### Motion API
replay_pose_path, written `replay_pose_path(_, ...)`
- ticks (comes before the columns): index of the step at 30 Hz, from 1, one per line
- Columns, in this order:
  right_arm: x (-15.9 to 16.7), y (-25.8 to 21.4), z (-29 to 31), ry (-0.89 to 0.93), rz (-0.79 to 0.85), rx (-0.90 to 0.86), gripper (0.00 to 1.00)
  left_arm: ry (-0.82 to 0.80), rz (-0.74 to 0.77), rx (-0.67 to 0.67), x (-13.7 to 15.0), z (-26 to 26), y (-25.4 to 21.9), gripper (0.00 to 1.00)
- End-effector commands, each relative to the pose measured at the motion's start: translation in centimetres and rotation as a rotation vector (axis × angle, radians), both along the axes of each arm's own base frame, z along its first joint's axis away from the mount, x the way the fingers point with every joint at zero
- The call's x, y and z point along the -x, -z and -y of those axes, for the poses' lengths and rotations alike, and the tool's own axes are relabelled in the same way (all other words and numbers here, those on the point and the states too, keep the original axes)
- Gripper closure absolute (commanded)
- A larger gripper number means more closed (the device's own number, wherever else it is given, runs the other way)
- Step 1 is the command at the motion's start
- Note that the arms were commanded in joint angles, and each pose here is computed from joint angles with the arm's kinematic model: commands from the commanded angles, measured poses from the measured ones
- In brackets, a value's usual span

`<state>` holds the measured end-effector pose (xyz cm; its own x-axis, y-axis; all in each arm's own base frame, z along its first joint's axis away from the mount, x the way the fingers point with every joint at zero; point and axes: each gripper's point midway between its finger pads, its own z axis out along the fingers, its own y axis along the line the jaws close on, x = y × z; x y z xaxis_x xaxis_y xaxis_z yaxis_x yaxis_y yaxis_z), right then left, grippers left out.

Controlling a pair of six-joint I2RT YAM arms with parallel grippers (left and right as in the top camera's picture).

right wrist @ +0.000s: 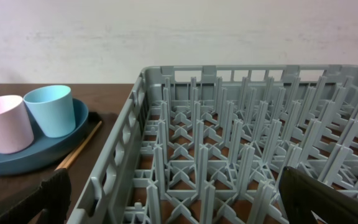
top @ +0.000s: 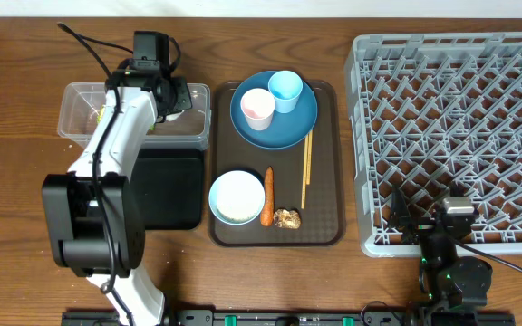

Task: Sort waste into correct bins and load items into the dishwasher rack
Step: 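Carry the tissue to the clear bin and release it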

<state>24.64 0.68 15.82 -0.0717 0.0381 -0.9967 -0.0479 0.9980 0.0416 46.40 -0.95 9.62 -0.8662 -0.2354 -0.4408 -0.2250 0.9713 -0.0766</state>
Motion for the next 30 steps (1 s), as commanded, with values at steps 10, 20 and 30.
replay_pose_path(10,0.0,0.1,-0.1,-0.004,-0.001,0.015,0.01,-0.009,-0.07,0.003,0.8,-0.4,2.1,0.94)
replay_pose_path(20,0.0,0.1,-0.1,-0.004,-0.001,0.015,0.01,-0.011,-0.116,-0.003,1.9,-0.5,2.5,0.93)
replay_pose_path(30,0.0,0.1,-0.1,-0.004,-0.001,0.015,0.01,-0.015,-0.127,-0.013,2.3,-0.7,3.1,0.93)
